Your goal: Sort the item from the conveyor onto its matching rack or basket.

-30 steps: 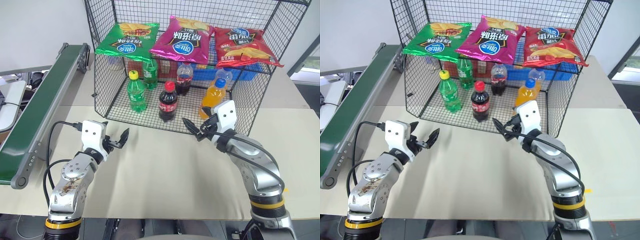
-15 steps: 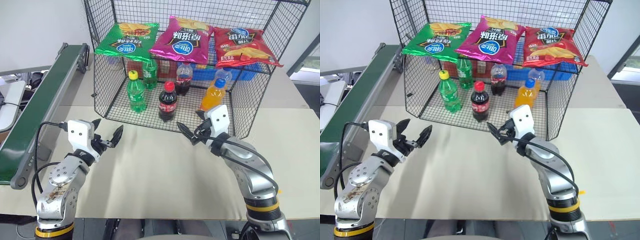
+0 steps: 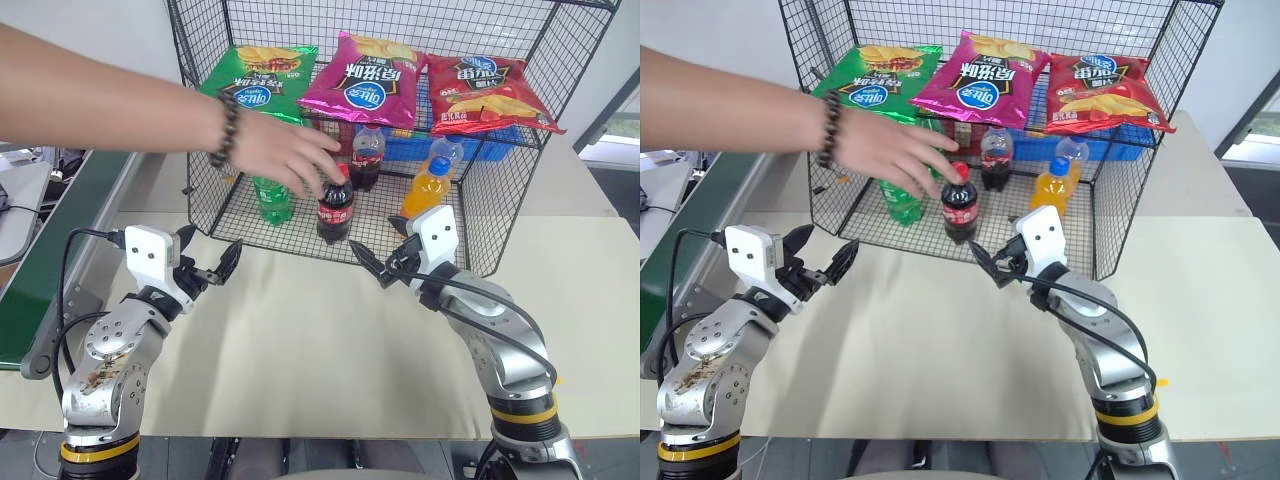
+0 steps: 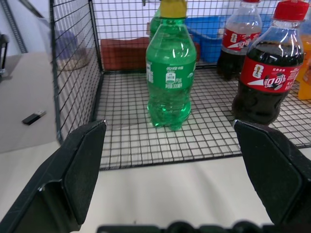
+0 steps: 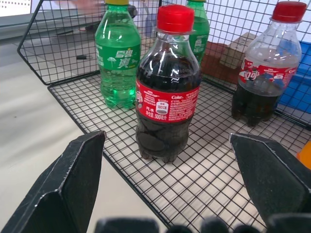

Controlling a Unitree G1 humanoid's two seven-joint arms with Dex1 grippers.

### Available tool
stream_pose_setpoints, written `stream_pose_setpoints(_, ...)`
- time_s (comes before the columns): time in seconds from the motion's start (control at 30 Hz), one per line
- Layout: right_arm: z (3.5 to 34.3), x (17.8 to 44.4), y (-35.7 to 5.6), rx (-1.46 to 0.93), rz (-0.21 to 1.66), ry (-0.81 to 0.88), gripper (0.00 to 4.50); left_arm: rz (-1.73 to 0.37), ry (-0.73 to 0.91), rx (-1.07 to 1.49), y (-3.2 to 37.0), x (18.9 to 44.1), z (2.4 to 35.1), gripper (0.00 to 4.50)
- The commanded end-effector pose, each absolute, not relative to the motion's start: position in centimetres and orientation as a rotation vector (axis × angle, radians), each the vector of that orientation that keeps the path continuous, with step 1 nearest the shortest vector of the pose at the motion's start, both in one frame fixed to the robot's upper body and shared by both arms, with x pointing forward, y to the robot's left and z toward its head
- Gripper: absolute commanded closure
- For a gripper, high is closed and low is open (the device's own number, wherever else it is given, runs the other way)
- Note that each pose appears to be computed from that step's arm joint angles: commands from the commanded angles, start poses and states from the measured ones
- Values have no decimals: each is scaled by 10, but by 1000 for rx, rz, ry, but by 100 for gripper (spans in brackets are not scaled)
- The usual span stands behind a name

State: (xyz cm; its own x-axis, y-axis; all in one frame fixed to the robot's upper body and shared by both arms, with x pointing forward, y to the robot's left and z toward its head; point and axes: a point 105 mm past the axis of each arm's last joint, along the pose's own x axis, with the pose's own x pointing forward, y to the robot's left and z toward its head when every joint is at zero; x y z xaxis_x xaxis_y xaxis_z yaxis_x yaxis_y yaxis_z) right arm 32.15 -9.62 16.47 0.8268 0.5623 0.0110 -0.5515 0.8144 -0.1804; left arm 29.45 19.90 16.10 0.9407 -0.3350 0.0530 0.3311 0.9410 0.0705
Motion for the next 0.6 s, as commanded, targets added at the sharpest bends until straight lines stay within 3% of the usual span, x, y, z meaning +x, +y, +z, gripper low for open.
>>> stream_pose_setpoints(0.03, 184, 322, -95, -185, 591, -140, 0, -334, -99, 81, 201, 294, 170, 5)
stream_pose_setpoints(0.6, 185, 321, -88, -199, 668, -134, 0, -249, -75, 91, 218, 273, 169, 5)
